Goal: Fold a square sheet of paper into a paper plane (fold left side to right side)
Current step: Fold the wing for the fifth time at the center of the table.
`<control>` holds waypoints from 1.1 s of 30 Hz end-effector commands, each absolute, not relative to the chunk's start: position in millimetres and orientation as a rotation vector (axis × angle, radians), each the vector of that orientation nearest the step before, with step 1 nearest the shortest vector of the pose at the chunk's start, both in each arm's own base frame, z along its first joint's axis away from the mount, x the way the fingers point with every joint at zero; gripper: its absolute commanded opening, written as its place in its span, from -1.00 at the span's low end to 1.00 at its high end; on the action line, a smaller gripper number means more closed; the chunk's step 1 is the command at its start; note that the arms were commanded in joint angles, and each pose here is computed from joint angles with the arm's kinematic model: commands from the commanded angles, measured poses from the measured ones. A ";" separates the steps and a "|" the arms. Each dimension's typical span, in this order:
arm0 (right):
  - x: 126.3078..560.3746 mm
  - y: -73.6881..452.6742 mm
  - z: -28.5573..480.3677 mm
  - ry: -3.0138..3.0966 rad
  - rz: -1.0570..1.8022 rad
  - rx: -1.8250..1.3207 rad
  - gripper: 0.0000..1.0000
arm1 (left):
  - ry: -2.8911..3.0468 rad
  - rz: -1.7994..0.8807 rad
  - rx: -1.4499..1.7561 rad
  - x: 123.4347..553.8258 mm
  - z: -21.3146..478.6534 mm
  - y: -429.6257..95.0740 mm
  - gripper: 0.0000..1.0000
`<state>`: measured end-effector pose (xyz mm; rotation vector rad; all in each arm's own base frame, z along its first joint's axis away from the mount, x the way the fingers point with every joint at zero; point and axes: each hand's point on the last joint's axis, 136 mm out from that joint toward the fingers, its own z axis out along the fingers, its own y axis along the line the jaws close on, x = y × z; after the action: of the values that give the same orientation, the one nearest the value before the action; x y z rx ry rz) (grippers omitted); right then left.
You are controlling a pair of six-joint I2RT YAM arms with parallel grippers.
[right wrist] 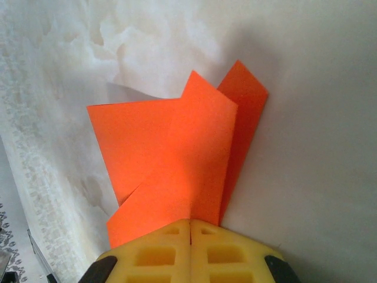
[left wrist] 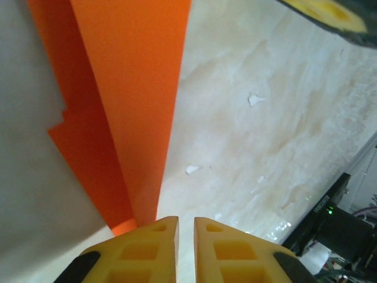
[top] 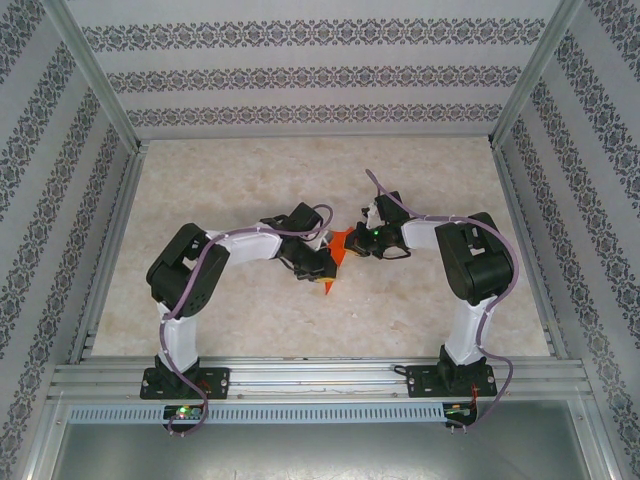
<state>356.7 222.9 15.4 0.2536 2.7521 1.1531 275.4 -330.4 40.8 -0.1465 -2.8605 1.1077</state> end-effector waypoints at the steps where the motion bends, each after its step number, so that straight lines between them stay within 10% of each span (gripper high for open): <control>1: 333.5 213.5 -22.7 2.889 1.028 0.294 -1.00 | -2.789 1.188 -0.124 262.2 51.2 -336.4 -0.74; 33: 325.1 211.7 -35.2 2.947 0.981 0.298 -1.00 | -2.705 1.188 -0.074 246.6 27.3 -335.7 -0.77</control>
<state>357.2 224.6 14.6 0.2420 2.7587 1.1619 254.5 -332.5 34.9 -0.0781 -2.7359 1.1909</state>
